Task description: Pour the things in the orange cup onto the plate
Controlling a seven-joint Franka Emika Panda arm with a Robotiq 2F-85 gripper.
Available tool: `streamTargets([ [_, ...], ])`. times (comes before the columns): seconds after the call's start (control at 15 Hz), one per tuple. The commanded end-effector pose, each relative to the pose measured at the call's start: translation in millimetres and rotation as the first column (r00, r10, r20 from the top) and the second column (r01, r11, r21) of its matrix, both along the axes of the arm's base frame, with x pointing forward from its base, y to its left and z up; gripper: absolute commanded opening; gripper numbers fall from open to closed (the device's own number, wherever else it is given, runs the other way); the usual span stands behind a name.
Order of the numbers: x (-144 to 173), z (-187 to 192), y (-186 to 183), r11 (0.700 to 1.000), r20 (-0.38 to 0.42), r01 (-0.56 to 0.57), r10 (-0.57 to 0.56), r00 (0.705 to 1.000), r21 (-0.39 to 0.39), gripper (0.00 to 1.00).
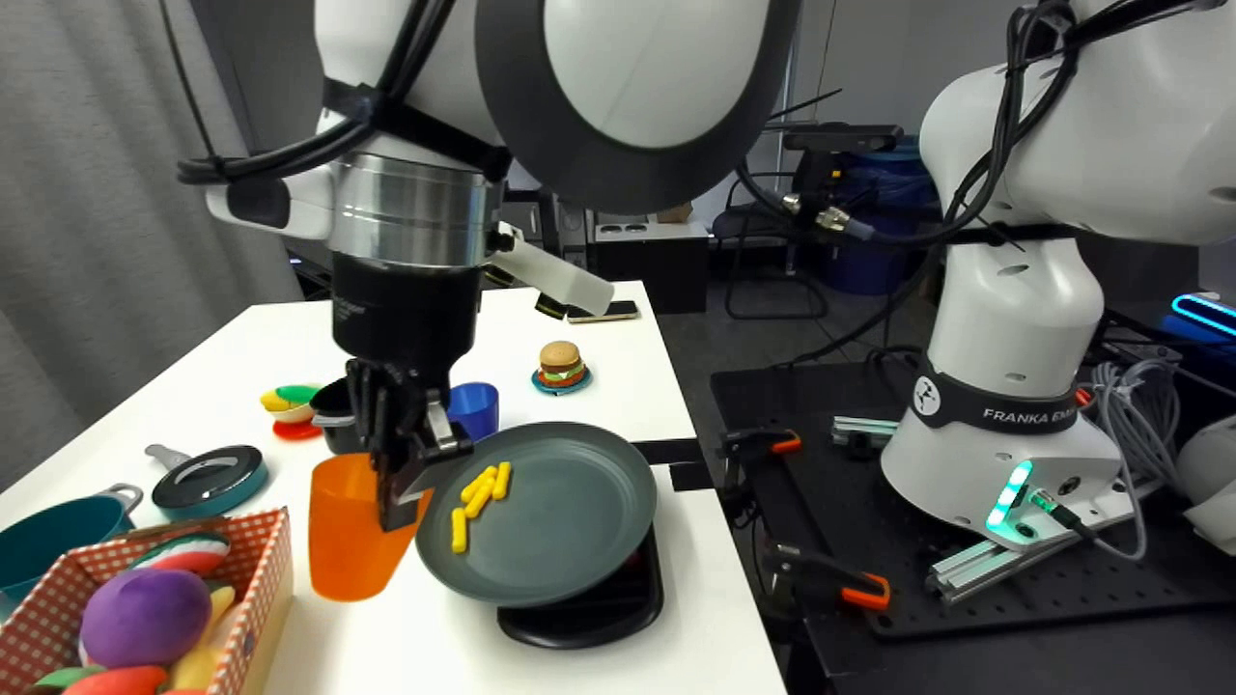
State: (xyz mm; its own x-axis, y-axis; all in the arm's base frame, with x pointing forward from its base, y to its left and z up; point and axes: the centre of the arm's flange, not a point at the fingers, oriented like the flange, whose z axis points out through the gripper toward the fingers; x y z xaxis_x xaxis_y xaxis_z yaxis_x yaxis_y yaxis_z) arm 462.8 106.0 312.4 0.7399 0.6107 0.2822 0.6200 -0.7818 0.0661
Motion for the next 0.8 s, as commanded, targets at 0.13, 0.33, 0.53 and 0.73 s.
streamTargets([
  [0.13,-30.8,7.4,-17.1,0.999,0.078,-0.010,0.007,0.997,0.032,0.01],
  [0.33,-32.0,9.7,-17.6,0.998,0.127,-0.042,0.036,0.991,0.043,0.01],
  [0.53,-32.5,12.4,-17.6,0.997,0.172,-0.064,0.055,0.984,0.049,0.01],
  [0.73,-32.6,14.7,-16.2,0.994,0.207,-0.088,0.072,0.976,0.069,0.01],
])
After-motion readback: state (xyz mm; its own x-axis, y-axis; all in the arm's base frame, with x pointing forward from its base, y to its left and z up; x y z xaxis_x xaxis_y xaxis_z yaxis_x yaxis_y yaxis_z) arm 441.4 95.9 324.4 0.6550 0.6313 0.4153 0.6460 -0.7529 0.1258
